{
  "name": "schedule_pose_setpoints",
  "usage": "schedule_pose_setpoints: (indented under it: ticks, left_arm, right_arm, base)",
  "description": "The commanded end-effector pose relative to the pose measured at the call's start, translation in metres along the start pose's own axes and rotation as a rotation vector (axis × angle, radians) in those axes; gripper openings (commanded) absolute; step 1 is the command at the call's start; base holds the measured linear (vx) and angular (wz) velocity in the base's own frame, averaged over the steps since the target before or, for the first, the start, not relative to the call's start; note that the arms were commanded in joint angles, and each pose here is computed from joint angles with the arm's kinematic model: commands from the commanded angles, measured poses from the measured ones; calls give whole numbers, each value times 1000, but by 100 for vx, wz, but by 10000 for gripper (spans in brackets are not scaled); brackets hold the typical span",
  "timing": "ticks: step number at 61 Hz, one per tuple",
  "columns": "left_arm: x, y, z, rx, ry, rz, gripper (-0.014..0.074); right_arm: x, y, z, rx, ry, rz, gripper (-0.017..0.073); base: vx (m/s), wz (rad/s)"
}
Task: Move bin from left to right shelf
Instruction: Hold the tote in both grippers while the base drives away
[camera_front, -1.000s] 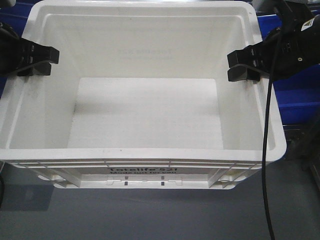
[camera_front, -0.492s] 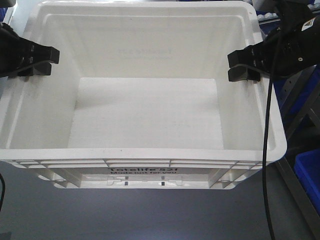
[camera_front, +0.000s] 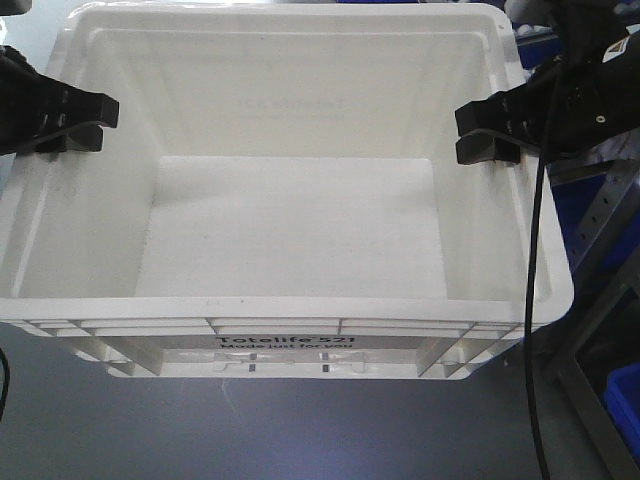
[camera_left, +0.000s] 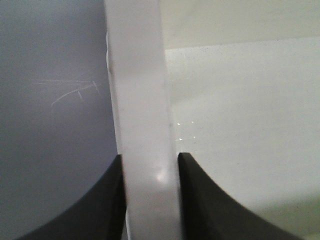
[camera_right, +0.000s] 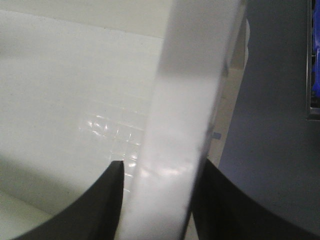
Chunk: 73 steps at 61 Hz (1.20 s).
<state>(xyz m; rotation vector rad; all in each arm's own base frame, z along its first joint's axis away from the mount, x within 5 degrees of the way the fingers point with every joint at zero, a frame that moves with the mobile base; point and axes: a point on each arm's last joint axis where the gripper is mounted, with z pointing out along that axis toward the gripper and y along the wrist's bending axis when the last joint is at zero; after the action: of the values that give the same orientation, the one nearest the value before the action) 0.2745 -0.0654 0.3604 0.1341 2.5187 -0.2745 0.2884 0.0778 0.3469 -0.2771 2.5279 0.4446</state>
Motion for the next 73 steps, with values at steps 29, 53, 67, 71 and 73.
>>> schedule_pose_setpoints:
  ticks: [29,53,67,71,73]
  left_arm:
    - [-14,-6,-27,17,-178,42,-8]
    - [-14,-6,-27,17,-177,42,-8]
    - [-14,-6,-27,17,-178,42,-8]
    - [-14,-6,-27,17,-178,42,-8]
    - [-14,-6,-27,17,-178,42,-8]
  right_arm:
    - [-13,5,-24,7,-150,-34,-4]
    - [-13,5,-24,8,-151,-34,-4]
    - [-13,5,-24,7,-151,-33,-4]
    - [-13,5,-24,7,-151,-33,-4]
    - [-13,5,-24,7,-151,-33,-4]
  base:
    - [43,5]
    - [45,1]
    - [46,1]
    - [46,5]
    - [46,7]
